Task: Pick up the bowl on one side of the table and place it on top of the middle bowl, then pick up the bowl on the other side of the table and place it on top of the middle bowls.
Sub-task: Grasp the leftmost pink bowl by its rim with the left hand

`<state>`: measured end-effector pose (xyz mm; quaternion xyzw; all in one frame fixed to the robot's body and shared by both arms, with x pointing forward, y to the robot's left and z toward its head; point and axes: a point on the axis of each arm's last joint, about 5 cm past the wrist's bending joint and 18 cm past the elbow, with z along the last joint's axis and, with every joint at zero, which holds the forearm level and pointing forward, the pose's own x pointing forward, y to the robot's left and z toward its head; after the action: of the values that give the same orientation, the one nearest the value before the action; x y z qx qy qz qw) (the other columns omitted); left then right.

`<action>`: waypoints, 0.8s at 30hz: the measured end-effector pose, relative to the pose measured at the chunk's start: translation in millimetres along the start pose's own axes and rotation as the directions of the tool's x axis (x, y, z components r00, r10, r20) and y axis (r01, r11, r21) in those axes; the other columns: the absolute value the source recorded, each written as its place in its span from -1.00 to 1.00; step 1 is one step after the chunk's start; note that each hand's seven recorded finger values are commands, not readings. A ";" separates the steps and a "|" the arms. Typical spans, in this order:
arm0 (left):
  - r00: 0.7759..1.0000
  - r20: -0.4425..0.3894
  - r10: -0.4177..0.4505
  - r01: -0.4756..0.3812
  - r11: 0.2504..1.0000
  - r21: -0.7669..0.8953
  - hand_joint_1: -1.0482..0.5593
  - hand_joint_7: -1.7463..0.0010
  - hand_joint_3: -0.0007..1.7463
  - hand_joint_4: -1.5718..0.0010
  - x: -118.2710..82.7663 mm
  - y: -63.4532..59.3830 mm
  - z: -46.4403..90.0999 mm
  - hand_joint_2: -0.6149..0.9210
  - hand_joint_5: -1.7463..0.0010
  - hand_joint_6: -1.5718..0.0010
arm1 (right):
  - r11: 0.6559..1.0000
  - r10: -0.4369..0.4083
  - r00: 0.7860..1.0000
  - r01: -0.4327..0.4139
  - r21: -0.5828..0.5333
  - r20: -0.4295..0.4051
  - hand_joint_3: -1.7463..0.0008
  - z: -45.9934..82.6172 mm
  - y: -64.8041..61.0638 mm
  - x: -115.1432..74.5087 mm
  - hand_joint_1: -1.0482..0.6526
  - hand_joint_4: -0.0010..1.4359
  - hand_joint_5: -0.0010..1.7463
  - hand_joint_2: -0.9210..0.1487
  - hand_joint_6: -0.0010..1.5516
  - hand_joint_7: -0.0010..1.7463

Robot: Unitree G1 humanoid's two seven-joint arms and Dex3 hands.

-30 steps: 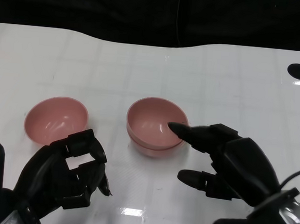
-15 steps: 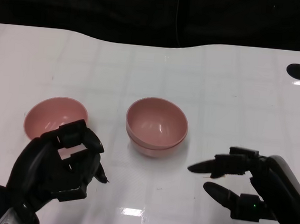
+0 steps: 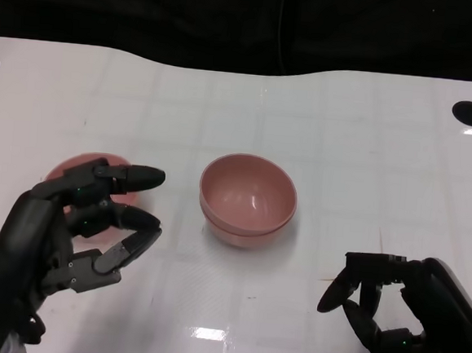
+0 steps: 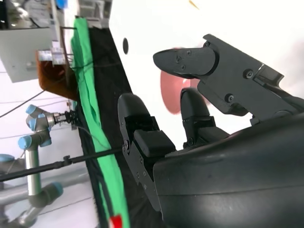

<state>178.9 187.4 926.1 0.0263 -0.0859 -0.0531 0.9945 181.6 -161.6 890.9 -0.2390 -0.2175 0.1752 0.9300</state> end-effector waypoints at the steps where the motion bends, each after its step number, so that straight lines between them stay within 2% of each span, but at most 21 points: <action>1: 1.000 0.005 0.005 -0.005 0.999 0.037 -0.17 0.92 -0.83 0.49 0.1 0.8 1.9 0.99 0.22 0.21 | 1.000 0.002 1.000 -0.002 0.011 -0.003 -0.79 0.0 0.3 0.3 0.06 0.31 1.00 0.22 0.07 0.72; 4: 0.999 0.025 0.024 -0.027 0.984 0.177 -0.16 0.99 -0.88 0.62 0.3 1.0 9.8 1.00 0.29 0.36 | 0.999 0.001 1.000 0.000 0.055 -0.028 -0.78 -0.6 0.8 1.3 0.04 0.34 1.00 0.20 0.05 0.79; 7: 0.999 0.041 0.032 -0.043 0.947 0.317 -0.15 0.99 -0.93 0.64 0.5 1.9 17.1 0.98 0.31 0.37 | 0.998 -0.003 0.999 0.006 0.066 -0.046 -0.76 -1.0 0.5 1.7 0.02 0.33 1.00 0.19 0.03 0.82; 10: 1.000 0.016 0.024 -0.029 0.894 0.447 -0.16 1.00 -0.98 0.65 0.9 1.8 20.2 0.95 0.27 0.40 | 0.997 -0.010 0.998 0.014 0.074 -0.060 -0.75 -1.3 -0.5 1.8 0.02 0.33 1.00 0.19 0.02 0.82; 17: 0.996 -0.084 0.015 0.057 0.609 0.791 -0.31 1.00 -1.00 0.61 2.0 1.6 24.2 0.92 0.48 0.43 | 0.996 -0.025 0.997 0.031 0.089 -0.069 -0.75 0.1 -1.2 3.0 0.03 0.30 1.00 0.20 0.01 0.82; 19: 0.994 -0.108 0.008 0.088 0.529 0.844 -0.32 1.00 -1.00 0.58 4.6 1.7 24.2 0.91 0.51 0.43 | 0.996 -0.021 0.997 0.027 0.084 -0.070 -0.76 0.5 -0.9 2.9 0.03 0.30 1.00 0.20 0.01 0.82; 24: 0.986 -0.164 0.015 0.144 0.396 0.907 -0.36 1.00 -1.00 0.49 12.7 0.4 20.7 0.91 0.61 0.43 | 0.997 -0.017 0.997 0.023 0.080 -0.074 -0.77 2.0 -0.8 3.4 0.05 0.29 1.00 0.23 0.01 0.80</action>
<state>187.8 185.6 948.6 0.5741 -0.0271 -0.0337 0.8176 183.7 -160.1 894.0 -0.2055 -0.1786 0.1658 0.9479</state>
